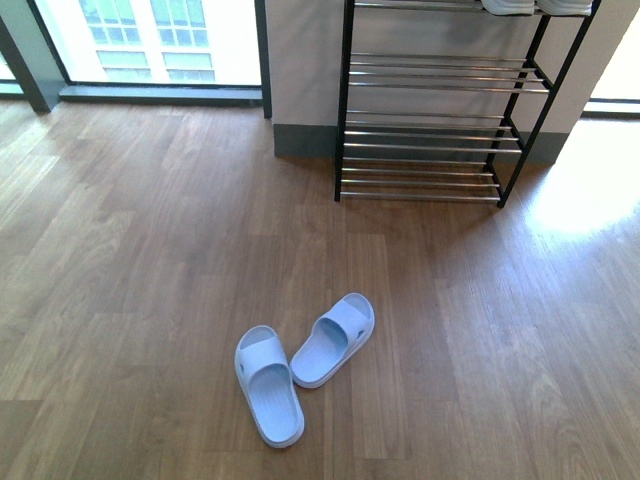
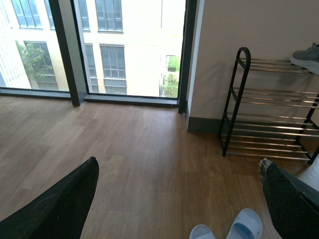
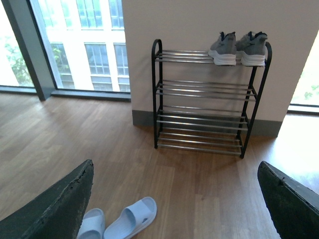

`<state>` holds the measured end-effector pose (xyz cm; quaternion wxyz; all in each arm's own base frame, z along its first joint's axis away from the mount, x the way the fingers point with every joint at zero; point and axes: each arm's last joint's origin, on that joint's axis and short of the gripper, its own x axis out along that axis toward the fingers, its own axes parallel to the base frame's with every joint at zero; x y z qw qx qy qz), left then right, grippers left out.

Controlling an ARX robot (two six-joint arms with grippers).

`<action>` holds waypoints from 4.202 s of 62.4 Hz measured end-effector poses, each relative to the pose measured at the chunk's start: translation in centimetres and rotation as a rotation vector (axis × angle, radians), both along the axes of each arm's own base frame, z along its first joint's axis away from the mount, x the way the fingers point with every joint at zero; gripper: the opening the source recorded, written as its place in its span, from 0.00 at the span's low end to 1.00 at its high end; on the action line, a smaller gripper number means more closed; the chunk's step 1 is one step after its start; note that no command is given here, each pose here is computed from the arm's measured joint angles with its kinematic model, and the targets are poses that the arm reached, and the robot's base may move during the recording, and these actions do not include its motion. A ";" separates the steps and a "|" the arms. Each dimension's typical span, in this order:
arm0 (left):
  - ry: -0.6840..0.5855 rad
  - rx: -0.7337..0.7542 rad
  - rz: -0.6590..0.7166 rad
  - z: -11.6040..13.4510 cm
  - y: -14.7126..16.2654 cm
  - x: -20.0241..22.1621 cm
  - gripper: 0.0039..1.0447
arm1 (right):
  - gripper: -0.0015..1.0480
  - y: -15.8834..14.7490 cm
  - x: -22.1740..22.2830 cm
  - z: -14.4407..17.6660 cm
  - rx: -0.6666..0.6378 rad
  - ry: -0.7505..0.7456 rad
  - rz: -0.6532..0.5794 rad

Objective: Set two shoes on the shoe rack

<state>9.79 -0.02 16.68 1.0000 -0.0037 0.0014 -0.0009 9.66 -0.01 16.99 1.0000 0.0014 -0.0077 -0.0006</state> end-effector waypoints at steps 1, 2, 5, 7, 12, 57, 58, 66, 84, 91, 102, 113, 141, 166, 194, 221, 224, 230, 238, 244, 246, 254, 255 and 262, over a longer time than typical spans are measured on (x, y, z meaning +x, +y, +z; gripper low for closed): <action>0.000 0.000 0.000 0.0 0.0 0.0 0.91 | 0.91 0.0 0.0 0.0 0.000 0.000 0.000; 0.000 0.000 0.000 0.0 0.0 0.0 0.91 | 0.91 0.0 0.0 0.0 0.000 0.000 0.000; 0.000 0.000 0.000 0.0 0.0 0.0 0.91 | 0.91 0.0 0.0 0.0 0.000 0.000 0.000; 0.000 0.000 0.000 0.0 0.0 0.0 0.91 | 0.91 0.0 0.0 0.0 0.000 0.000 0.000; 0.000 0.000 0.000 0.0 0.0 0.0 0.91 | 0.91 0.0 0.0 0.0 0.000 0.000 0.000; 0.000 0.000 0.000 0.0 0.0 0.0 0.91 | 0.91 0.0 0.0 0.0 0.000 0.000 0.000; 0.000 0.000 0.000 0.0 0.0 0.0 0.91 | 0.91 0.0 0.0 0.0 0.000 0.000 0.000; 0.000 0.000 0.000 0.0 0.0 0.0 0.91 | 0.91 0.0 0.0 0.0 0.000 0.000 0.000; 0.000 0.000 0.000 0.0 0.0 0.0 0.91 | 0.91 0.0 0.0 0.0 0.000 0.000 0.000; 0.000 0.000 0.000 0.0 0.0 0.0 0.91 | 0.91 0.0 0.0 0.0 0.000 0.000 0.000; 0.000 0.000 0.000 0.0 0.0 0.0 0.91 | 0.91 0.0 0.0 0.0 0.000 0.000 0.000; 0.000 0.000 0.000 0.0 0.0 0.0 0.91 | 0.91 0.0 0.0 0.0 0.000 0.000 0.000; 0.058 -0.035 0.058 -0.1 0.0 0.0 0.91 | 0.91 0.0 0.0 0.0 0.000 0.001 0.000; 0.533 0.170 -0.201 -1.2 -7.3 9.2 0.91 | 0.91 0.0 0.0 0.0 0.000 0.001 0.000; 1.118 0.373 -0.054 -18.0 -13.3 18.2 0.91 | 0.91 0.0 0.0 0.0 0.000 0.001 0.000; 1.284 0.294 0.172 -29.2 -15.7 23.6 0.91 | 0.91 0.0 0.0 0.0 0.000 0.001 0.000; 1.289 0.289 0.179 -30.0 -15.8 23.9 0.91 | 0.91 0.0 0.0 0.0 0.000 0.001 0.000; 1.276 0.271 0.183 -30.8 -16.3 24.7 0.91 | 0.91 0.0 0.0 0.0 0.000 0.001 0.000; 1.275 0.241 0.170 -31.8 -17.4 25.0 0.91 | 0.91 0.0 0.0 0.0 0.000 0.001 0.000; 1.286 0.242 0.180 -32.7 -17.8 24.7 0.91 | 0.91 0.0 0.0 0.0 0.000 0.001 0.000; 1.289 0.240 0.184 -33.0 -17.8 24.6 0.91 | 0.91 0.0 0.0 0.0 0.000 0.001 0.000; 1.279 0.223 0.211 -33.4 -17.7 25.0 0.91 | 0.91 0.0 0.0 0.0 0.000 0.001 0.000; 1.278 0.221 0.214 -33.4 -17.7 25.1 0.91 | 0.91 0.0 0.0 0.0 0.000 0.001 0.000; 1.256 0.212 0.250 -33.4 -17.5 25.8 0.91 | 0.91 0.0 0.0 0.0 0.000 0.001 0.000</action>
